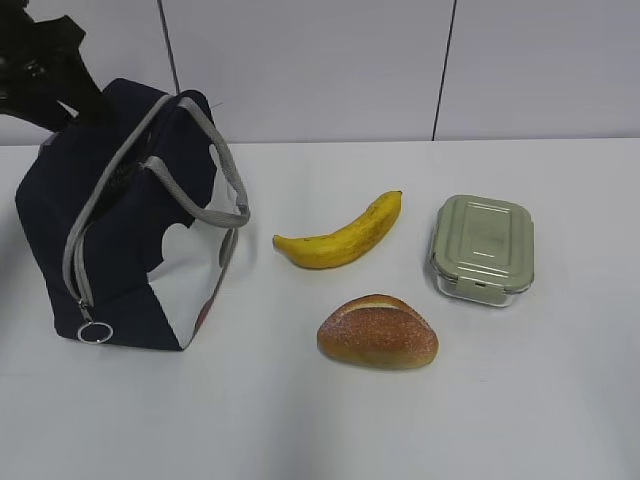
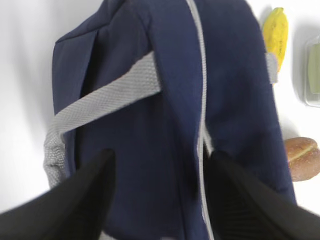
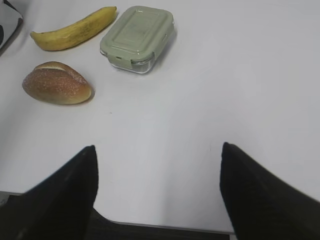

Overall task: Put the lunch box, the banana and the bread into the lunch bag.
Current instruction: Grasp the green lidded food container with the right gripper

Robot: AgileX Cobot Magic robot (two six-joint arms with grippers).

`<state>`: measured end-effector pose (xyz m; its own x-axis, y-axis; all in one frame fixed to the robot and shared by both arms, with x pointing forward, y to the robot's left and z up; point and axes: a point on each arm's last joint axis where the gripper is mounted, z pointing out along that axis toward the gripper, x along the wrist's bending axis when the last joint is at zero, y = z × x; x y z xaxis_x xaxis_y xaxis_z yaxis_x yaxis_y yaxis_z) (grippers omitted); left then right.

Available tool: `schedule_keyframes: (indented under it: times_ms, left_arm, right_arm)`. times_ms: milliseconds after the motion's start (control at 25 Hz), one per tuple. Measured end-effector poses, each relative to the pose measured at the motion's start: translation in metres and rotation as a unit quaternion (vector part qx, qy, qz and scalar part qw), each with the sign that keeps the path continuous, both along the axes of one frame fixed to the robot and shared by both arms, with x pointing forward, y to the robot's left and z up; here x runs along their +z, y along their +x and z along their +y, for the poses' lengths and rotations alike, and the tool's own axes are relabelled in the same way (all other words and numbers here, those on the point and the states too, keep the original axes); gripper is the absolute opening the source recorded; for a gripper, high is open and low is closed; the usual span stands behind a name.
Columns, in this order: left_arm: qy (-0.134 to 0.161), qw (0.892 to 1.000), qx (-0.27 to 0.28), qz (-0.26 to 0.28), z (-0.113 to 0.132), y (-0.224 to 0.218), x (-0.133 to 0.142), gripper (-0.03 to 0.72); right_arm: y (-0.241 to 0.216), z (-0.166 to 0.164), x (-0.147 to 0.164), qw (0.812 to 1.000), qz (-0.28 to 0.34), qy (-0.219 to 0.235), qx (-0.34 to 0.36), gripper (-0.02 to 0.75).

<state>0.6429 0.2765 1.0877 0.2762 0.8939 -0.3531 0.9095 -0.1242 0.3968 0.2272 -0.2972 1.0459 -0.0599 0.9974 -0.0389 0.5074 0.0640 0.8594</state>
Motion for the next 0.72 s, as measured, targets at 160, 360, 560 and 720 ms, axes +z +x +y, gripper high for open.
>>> schedule_keyframes:
  times_ms: [160,360,560,720]
  left_arm:
    - [-0.001,1.0,-0.007,0.013,-0.005,0.005,-0.011,0.413]
    - [-0.002,1.0,-0.012,0.014,-0.01,0.006,-0.014,0.38]
    - [-0.002,1.0,-0.013,0.005,-0.011,0.008,-0.009,0.36]
    - [0.0,1.0,-0.014,-0.001,-0.011,0.008,-0.005,0.35]
  right_arm:
    - [0.0,0.0,0.0,1.0,0.0,0.0,0.0,0.561]
    - [0.0,0.0,0.0,1.0,0.0,0.0,0.0,0.561]
    - [0.0,0.0,0.0,1.0,0.0,0.0,0.0,0.561]
    - [0.0,0.0,0.0,1.0,0.0,0.0,0.0,0.561]
